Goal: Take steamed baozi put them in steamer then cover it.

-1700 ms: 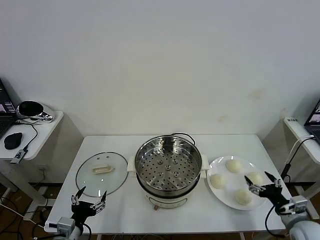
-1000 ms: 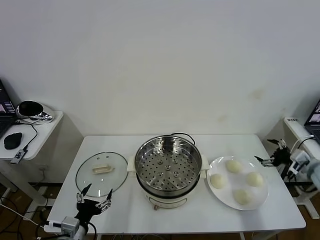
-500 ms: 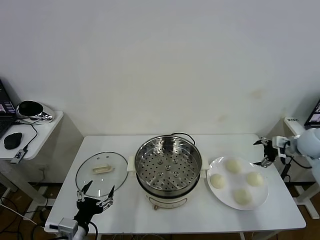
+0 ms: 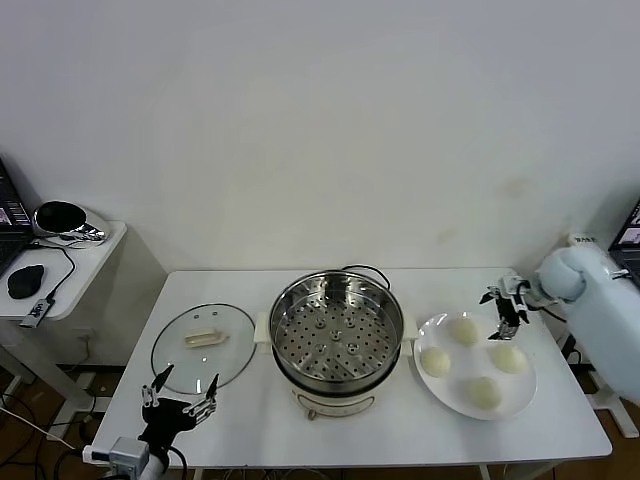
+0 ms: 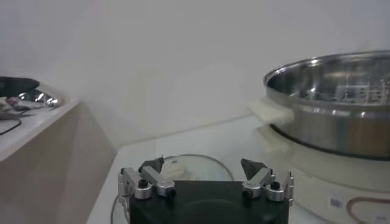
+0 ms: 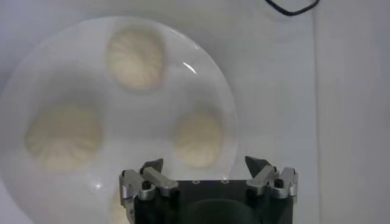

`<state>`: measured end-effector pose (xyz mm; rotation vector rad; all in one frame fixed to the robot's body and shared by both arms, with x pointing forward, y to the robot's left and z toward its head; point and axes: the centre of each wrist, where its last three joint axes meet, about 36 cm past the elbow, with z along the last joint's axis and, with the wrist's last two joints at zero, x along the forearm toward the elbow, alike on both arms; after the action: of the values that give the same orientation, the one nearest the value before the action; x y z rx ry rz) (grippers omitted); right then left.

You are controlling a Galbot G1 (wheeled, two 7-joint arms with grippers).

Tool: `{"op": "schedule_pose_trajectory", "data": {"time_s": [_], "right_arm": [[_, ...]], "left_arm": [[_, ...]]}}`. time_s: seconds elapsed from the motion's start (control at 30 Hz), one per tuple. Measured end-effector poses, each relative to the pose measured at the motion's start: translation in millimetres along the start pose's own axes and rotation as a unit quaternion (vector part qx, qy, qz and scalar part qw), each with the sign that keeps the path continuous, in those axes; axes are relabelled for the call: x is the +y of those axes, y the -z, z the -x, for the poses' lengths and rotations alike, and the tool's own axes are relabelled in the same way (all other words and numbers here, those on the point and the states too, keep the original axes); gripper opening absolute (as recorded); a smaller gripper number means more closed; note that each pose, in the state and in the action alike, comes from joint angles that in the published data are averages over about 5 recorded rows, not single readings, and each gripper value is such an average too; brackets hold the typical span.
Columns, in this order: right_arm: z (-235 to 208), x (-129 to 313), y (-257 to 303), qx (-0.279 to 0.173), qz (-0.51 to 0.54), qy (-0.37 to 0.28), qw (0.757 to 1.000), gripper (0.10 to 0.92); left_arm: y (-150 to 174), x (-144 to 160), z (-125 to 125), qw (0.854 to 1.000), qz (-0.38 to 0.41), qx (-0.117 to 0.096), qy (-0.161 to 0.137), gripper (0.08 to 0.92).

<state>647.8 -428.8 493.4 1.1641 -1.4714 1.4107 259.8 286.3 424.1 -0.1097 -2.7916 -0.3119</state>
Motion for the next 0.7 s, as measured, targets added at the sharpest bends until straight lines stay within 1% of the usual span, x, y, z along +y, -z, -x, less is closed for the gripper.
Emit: {"op": "schedule_pose_trajectory", "data": {"time_s": [0.33,0.7], "right_arm": [[28.6,-3.2,12.7,0.014,-0.010,0.010,1.000,0.823],[44.6,-3.6,17.7,0.022,-0.008,0.012,1.000,0.823]], "left_arm": [[-8.8,4.2,0.3,1.000,-0.002,0.014,0.003,0.823],[-14.5,3.0,2.9,1.000,-0.006,0.022,0.001,0.823]]}}
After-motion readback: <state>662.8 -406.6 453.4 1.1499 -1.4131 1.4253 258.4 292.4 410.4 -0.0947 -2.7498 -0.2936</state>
